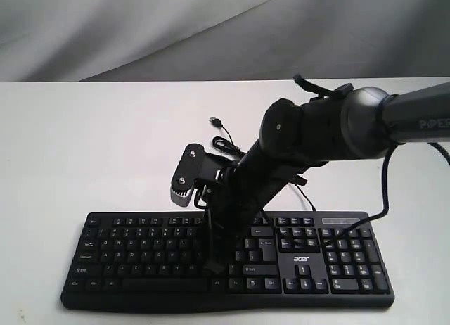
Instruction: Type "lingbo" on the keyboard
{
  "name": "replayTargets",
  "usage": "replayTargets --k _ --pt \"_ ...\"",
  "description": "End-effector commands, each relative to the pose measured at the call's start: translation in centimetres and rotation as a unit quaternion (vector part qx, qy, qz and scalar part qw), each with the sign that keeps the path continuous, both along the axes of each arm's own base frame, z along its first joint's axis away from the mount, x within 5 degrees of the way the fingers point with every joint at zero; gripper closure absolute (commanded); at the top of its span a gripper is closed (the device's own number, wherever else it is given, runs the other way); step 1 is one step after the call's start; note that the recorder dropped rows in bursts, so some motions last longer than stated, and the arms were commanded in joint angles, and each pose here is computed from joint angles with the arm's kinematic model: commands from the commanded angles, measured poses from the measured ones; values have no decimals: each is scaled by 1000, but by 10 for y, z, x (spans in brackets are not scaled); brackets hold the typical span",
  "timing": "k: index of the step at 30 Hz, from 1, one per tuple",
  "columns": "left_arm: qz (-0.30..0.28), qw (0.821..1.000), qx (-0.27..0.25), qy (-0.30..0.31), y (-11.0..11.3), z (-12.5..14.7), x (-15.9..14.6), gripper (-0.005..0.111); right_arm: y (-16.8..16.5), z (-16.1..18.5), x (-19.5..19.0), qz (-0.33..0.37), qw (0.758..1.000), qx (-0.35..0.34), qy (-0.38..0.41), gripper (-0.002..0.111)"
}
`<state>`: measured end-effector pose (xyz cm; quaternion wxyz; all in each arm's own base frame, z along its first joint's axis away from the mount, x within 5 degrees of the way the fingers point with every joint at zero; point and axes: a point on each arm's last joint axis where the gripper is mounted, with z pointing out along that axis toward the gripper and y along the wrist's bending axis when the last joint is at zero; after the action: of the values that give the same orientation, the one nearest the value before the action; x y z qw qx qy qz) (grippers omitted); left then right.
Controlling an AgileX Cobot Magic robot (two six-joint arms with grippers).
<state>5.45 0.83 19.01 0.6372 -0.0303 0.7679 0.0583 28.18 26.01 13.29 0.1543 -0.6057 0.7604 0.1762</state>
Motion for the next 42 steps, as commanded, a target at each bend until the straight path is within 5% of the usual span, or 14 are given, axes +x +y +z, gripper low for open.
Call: replayTargets --k 1,22,36,42 --pt "0 1000 -1 -4 0 -1 0 106 0 -2 -2 7 1000 1 7 108" --pt "0 1000 -1 -4 0 -1 0 106 -1 -4 -2 6 1000 0 11 108" --pt "0 1000 -1 -4 0 -1 0 106 -7 66 -8 9 996 45 -71 108" --pt "0 1000 -1 -4 0 -1 0 106 -22 126 -17 -39 987 75 -136 108"
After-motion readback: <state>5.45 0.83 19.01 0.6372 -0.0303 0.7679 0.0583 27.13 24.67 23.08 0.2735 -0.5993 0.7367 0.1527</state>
